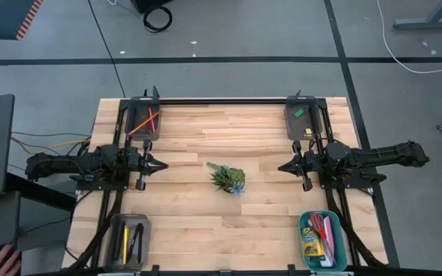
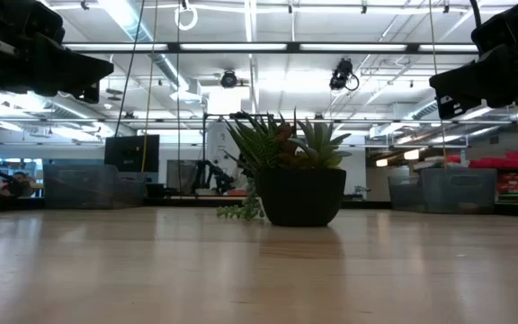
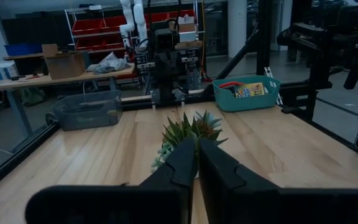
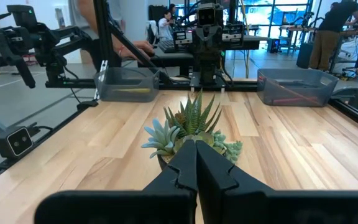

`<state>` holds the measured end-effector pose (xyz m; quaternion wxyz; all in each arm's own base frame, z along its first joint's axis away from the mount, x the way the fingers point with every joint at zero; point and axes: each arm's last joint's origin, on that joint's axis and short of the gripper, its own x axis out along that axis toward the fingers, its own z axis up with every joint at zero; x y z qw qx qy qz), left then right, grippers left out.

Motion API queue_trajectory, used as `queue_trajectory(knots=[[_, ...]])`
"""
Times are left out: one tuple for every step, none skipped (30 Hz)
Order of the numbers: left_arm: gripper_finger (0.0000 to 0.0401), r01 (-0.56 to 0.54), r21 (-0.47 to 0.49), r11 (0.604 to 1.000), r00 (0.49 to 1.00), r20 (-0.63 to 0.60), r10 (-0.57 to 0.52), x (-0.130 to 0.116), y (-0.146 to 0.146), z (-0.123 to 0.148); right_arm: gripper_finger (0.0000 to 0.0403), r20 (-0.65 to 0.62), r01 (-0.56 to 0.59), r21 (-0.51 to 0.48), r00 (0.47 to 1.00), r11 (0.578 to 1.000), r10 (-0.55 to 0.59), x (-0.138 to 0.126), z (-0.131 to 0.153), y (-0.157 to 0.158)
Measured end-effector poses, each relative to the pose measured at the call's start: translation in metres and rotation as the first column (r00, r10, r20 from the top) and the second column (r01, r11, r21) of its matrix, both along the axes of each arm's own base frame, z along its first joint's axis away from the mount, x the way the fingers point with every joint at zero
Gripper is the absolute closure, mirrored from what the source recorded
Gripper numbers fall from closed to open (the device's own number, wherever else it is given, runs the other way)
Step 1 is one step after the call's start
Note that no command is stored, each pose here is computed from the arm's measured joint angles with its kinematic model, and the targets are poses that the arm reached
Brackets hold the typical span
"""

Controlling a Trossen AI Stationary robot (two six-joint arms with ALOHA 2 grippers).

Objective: Sort crayons/erasers/pens/pencils in bins
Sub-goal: Return to Home Position

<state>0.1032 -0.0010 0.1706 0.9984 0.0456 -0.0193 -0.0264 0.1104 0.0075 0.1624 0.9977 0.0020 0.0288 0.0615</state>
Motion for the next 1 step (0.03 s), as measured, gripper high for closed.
queue_trajectory(knots=[[0.0376,0.0,0.0,1.0,1.0,0.0,0.0,0.0,0.0,0.0,0.0395,0.0,0.0,0.0,1.0,1.0,0.0,0.0,0.0,0.0]])
